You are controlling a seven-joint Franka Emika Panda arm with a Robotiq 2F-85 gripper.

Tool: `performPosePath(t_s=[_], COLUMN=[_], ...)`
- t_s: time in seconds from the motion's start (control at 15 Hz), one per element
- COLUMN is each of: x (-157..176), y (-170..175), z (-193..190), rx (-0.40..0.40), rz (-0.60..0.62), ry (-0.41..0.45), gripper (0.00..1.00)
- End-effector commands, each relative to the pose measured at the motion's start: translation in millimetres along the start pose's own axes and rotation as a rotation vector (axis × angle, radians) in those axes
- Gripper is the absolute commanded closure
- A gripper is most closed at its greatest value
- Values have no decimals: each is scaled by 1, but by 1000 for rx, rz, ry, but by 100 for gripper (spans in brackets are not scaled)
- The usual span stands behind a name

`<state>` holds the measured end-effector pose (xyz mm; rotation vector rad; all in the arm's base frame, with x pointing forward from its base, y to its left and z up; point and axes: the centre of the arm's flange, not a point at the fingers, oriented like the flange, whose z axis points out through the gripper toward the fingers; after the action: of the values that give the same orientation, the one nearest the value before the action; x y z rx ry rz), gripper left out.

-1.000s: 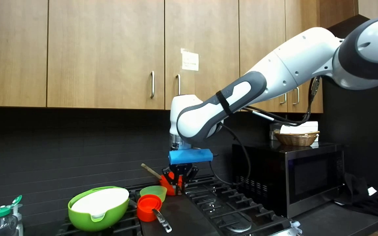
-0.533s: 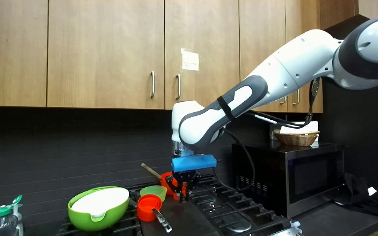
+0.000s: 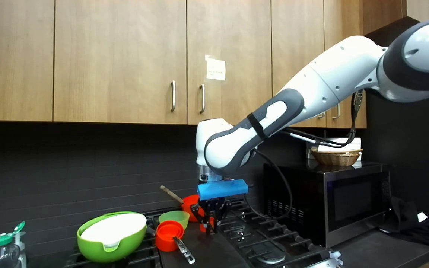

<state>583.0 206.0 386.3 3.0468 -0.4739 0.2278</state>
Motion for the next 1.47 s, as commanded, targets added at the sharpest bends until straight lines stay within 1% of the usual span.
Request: performPosePath(t_s=[0.0,0.27,0.33,0.4,0.47,0.53,0.8,1.0,1.2,1.4], x=[-3,-4,-5,-6,-6,-7,-9,-12,-21,-27], y=[3,2,2,2,2,2,2,4,0,-11], z=[1,7,9,10,11,11,11,3,-20,-54], rx=[4,-2,-2,-1,0,1,1,15,62,110], rz=[-5,-8,-10,-10,-9,-9,-8,-13,-43,-82], ry=[-5,-17,-21,-26,-28,-29,-27,-18,6,63], gripper=[95,95,88,54,53,48,23,2,0,0])
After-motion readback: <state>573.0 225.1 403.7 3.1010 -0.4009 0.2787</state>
